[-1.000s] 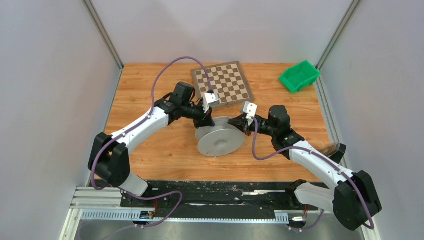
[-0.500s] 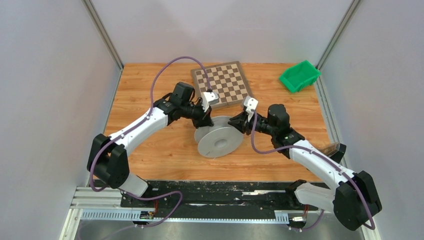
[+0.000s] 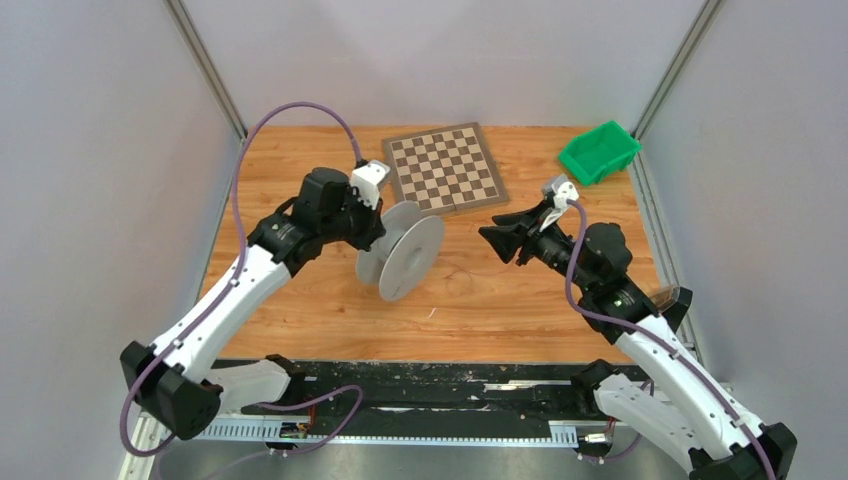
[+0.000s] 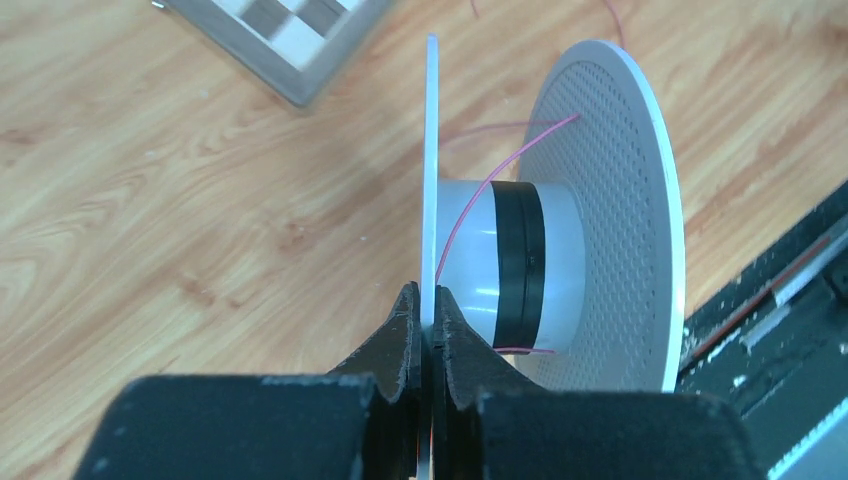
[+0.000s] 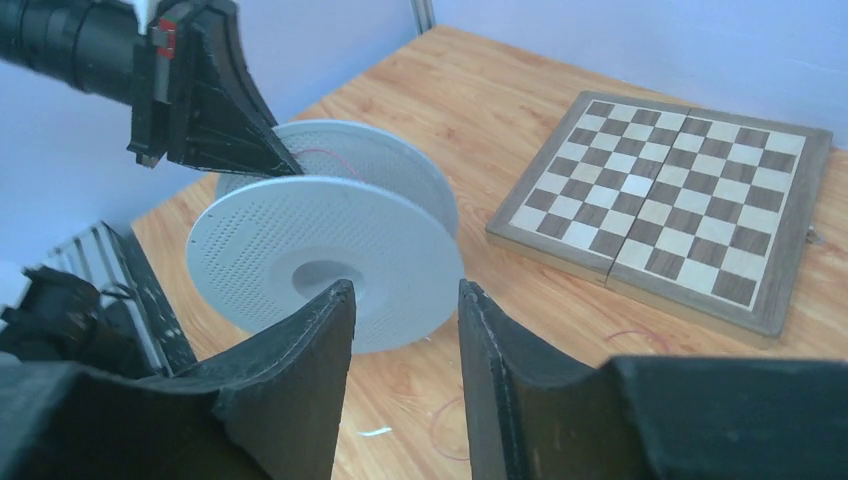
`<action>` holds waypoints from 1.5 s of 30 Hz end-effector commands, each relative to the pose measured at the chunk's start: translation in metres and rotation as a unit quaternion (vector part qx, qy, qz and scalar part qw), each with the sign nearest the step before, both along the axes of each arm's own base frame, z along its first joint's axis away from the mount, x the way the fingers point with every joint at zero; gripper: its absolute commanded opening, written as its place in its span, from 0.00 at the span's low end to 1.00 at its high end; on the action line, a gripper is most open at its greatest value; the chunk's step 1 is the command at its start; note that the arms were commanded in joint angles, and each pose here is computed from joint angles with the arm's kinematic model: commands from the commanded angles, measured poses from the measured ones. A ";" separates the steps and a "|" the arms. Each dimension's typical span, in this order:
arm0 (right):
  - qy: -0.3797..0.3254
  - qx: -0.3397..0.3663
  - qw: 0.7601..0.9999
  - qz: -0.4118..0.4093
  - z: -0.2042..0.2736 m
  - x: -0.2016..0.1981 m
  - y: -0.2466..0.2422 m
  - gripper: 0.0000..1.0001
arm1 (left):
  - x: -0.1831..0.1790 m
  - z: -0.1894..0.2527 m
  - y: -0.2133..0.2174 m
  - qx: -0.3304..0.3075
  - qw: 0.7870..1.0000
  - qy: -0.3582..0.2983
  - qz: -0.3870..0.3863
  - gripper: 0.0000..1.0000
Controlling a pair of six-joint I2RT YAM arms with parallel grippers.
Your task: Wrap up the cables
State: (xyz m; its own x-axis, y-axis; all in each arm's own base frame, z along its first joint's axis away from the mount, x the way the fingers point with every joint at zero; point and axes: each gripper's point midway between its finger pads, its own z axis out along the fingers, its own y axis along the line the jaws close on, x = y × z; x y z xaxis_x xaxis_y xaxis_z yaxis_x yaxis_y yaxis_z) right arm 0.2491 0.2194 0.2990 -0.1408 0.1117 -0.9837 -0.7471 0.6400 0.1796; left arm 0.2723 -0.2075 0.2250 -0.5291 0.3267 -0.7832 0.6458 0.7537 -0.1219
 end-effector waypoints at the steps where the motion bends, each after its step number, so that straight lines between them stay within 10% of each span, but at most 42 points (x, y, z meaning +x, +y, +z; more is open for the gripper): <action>1: 0.075 0.053 0.995 -0.034 0.001 -0.009 -0.009 0.42 | 0.005 0.074 0.012 -0.094 0.988 -0.093 0.080 0.00; 16: 0.068 0.035 0.996 -0.042 -0.011 -0.035 -0.029 0.47 | -0.098 0.101 -0.008 -0.203 0.977 0.016 -0.062 0.00; 27: -0.124 0.076 0.975 0.169 -0.007 -0.104 0.001 0.55 | -0.188 0.110 -0.004 -0.277 0.939 0.056 -0.196 0.00; 45: -0.135 0.100 0.946 0.277 -0.042 -0.142 0.029 0.64 | -0.160 0.156 -0.008 -0.352 0.928 0.011 -0.123 0.00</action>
State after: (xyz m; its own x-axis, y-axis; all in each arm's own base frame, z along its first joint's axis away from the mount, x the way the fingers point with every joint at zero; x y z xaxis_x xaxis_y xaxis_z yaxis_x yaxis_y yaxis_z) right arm 0.1226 0.2488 0.2512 -0.0346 0.2303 -0.9725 -0.9844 0.1602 0.0729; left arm 0.1031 -0.2107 0.3340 -0.5948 -0.0323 -0.8033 0.7439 0.3567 -0.5651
